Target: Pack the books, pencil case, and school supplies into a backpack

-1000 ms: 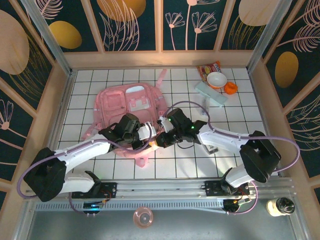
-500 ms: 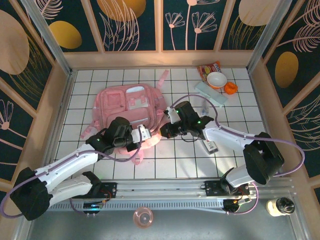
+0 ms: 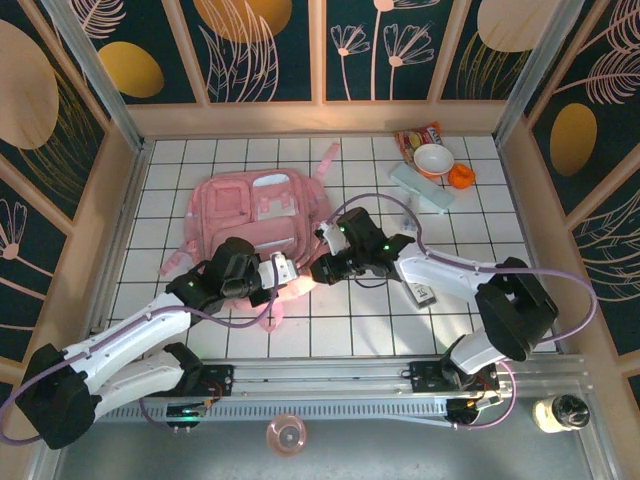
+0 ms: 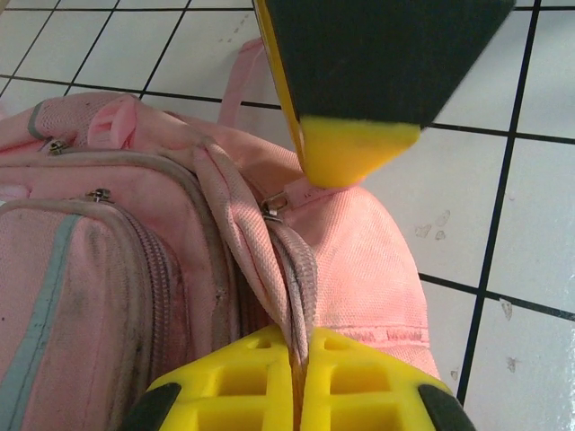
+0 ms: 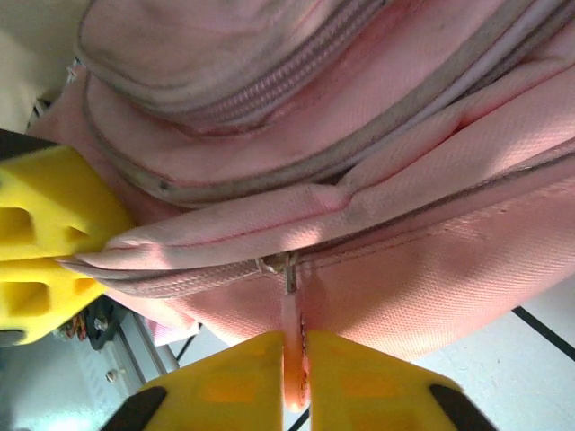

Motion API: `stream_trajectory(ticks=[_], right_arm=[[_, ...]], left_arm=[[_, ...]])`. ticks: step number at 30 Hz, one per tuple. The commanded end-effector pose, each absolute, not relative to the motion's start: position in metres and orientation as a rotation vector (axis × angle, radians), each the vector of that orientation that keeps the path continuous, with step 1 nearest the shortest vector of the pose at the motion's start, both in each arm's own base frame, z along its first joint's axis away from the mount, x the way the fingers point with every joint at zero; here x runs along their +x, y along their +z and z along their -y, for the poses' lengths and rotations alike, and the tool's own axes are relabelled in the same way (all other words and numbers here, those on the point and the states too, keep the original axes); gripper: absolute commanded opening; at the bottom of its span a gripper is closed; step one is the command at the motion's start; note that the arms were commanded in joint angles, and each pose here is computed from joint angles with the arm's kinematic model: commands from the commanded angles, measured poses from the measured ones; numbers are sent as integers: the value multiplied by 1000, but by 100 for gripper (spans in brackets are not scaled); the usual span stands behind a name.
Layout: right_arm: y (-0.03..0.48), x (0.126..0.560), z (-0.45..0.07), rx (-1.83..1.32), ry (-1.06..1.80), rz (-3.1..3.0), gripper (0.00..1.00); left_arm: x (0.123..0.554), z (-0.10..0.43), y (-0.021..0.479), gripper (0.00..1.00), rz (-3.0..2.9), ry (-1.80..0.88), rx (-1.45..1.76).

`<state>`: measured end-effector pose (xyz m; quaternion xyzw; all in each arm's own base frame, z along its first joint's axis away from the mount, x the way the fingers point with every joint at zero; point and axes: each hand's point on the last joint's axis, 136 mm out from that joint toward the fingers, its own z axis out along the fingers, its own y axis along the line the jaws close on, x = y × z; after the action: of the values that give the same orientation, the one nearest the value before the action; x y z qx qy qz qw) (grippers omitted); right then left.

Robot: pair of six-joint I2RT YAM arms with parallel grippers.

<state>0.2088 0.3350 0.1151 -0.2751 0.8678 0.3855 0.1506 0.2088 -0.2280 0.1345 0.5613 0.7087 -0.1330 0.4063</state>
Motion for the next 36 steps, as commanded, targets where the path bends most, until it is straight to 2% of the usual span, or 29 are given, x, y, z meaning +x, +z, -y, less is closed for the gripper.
stream_trajectory(ticks=[1,8,11,12,20,30,33,36], right_arm=[[115,209,-343,-831,1118,-2487,17],[116,214,-348,-844,1125,-2470,18],[120,221,-345,-832,1107,-2462,0],[120,226,-341,-811,1085,-2468,0],[96,286,-269,-465,892,-2578,0],[91,354,-252,-346,824,-2535,0],[96,361,-248,-347,817,-2528,0],[107,346,-251,-417,875,-2496,0]], left_arm=[[215,244,174,0,-1653,-397,1352],[210,246,177,0,-1633,-423,1358],[210,245,176,0,-1634,-423,1359],[210,245,175,0,-1637,-418,1361],[205,241,177,0,-1636,-414,1375],[186,252,202,0,-1537,-537,1432],[202,239,191,0,-1616,-407,1394],[219,220,174,1,-1719,-255,1339]])
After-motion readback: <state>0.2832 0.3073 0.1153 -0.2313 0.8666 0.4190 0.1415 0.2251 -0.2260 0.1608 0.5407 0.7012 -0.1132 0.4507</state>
